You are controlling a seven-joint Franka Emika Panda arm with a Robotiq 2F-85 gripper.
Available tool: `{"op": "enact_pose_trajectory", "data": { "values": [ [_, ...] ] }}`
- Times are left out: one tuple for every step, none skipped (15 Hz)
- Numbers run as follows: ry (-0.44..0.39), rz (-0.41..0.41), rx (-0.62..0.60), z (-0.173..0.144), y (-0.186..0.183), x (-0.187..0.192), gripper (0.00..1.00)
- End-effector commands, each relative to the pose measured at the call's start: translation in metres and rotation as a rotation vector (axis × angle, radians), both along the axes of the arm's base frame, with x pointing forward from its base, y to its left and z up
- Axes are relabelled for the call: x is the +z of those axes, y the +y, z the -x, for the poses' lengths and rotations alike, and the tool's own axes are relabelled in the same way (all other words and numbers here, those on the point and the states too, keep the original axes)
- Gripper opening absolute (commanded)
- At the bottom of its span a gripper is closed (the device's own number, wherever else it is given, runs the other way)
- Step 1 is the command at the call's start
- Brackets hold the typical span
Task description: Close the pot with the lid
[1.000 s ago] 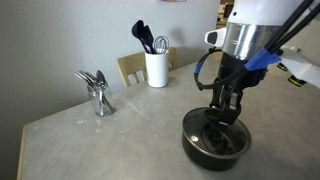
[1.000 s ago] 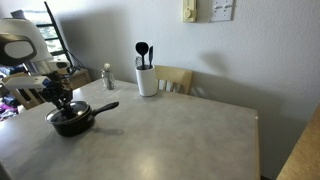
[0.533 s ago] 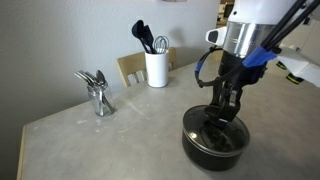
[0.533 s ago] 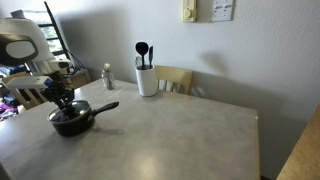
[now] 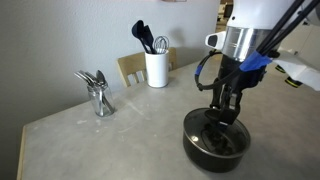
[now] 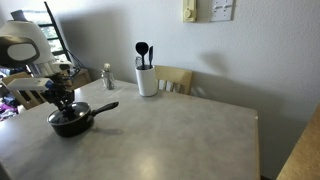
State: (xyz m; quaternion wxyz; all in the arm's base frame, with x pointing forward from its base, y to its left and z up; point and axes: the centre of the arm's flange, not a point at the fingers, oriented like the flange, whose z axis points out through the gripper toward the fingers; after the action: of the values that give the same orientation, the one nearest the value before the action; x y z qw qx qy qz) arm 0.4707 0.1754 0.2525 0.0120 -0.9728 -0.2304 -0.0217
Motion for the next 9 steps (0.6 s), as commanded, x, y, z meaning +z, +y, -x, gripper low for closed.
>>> {"op": "enact_pose_trajectory", "data": {
  "values": [
    [0.015,-0.017,0.012,0.002,0.001,-0.008,0.14],
    [0.017,-0.011,0.010,0.002,0.001,-0.009,0.14],
    [0.017,-0.005,0.011,0.002,0.000,-0.010,0.14],
    [0.016,0.001,0.014,0.003,0.001,-0.009,0.14],
    [0.014,0.005,0.015,0.004,0.001,-0.007,0.21],
    [0.012,0.013,0.017,0.005,0.003,-0.002,0.64],
    [0.013,0.018,0.016,0.006,0.004,0.002,0.65],
    [0.015,0.020,0.017,0.007,0.006,0.008,0.70],
    [0.013,0.024,0.018,0.009,0.008,0.013,0.78]
  ]
}}
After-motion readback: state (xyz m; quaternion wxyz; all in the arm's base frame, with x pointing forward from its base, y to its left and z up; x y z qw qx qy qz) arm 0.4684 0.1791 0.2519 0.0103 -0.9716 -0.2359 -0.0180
